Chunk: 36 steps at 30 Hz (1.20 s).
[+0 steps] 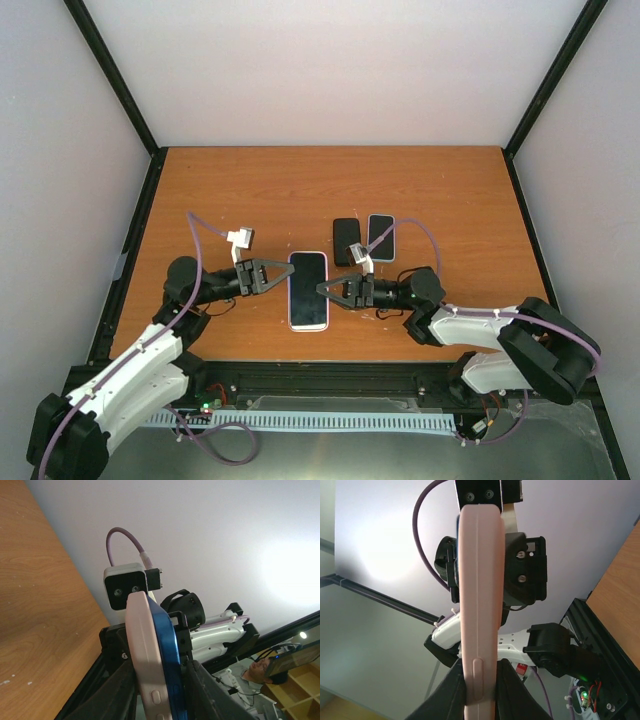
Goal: Put the phone into the phone case
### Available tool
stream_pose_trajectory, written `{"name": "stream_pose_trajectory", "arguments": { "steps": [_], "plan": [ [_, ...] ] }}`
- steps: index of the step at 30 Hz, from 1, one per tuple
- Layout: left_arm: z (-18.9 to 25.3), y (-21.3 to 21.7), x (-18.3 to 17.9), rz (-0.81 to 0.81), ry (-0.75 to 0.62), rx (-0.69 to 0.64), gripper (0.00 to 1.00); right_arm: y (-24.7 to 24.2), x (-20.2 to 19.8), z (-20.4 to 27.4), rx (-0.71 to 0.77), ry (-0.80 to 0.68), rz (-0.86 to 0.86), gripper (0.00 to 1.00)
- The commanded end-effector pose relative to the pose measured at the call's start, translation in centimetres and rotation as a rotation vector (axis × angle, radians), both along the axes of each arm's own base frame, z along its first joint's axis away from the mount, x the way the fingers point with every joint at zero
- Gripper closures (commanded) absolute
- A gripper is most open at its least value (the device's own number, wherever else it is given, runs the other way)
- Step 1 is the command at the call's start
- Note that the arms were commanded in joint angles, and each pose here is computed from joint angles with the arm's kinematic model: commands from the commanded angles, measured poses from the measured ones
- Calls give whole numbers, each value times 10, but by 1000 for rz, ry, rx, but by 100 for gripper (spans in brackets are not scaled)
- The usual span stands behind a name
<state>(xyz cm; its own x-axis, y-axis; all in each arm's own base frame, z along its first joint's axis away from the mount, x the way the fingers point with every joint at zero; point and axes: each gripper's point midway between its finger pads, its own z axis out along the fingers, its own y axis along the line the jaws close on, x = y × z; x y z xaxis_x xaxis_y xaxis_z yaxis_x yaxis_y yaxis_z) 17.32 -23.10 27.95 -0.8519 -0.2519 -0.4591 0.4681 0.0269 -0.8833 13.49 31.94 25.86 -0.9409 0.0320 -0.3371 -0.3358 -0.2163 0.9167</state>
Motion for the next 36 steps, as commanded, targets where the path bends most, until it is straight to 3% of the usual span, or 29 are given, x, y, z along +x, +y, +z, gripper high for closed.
{"name": "stream_pose_trajectory", "arguments": {
  "steps": [1, 6, 10, 12, 18, 25, 29, 36],
  "plan": [
    [3, 0, 2, 3, -48, 14, 90, -4, -7, 19, 78, -50, 11, 87],
    [0, 1, 14, 59, -44, 112, 99, 0, 2, 10, 40, -13, -20, 75],
    [-5, 0, 18, 63, -22, 156, 99, 1, 4, 7, 33, -5, -28, 84],
    [-6, -1, 17, 56, -9, 154, 94, 1, 6, 6, 33, 3, -36, 88],
    [-11, -3, 18, 42, 11, 166, 66, 2, 18, 15, 58, 11, -90, 92],
    [-23, -7, 12, -23, 34, 187, 45, -5, 38, 20, 74, 27, -205, 92],
    [-30, -8, 8, -47, 53, 202, 45, -12, 48, 24, 54, 14, -263, 92],
    [-36, -9, -1, -96, 63, 194, 53, -15, 63, 25, -52, -23, -351, 91]
  ]
}}
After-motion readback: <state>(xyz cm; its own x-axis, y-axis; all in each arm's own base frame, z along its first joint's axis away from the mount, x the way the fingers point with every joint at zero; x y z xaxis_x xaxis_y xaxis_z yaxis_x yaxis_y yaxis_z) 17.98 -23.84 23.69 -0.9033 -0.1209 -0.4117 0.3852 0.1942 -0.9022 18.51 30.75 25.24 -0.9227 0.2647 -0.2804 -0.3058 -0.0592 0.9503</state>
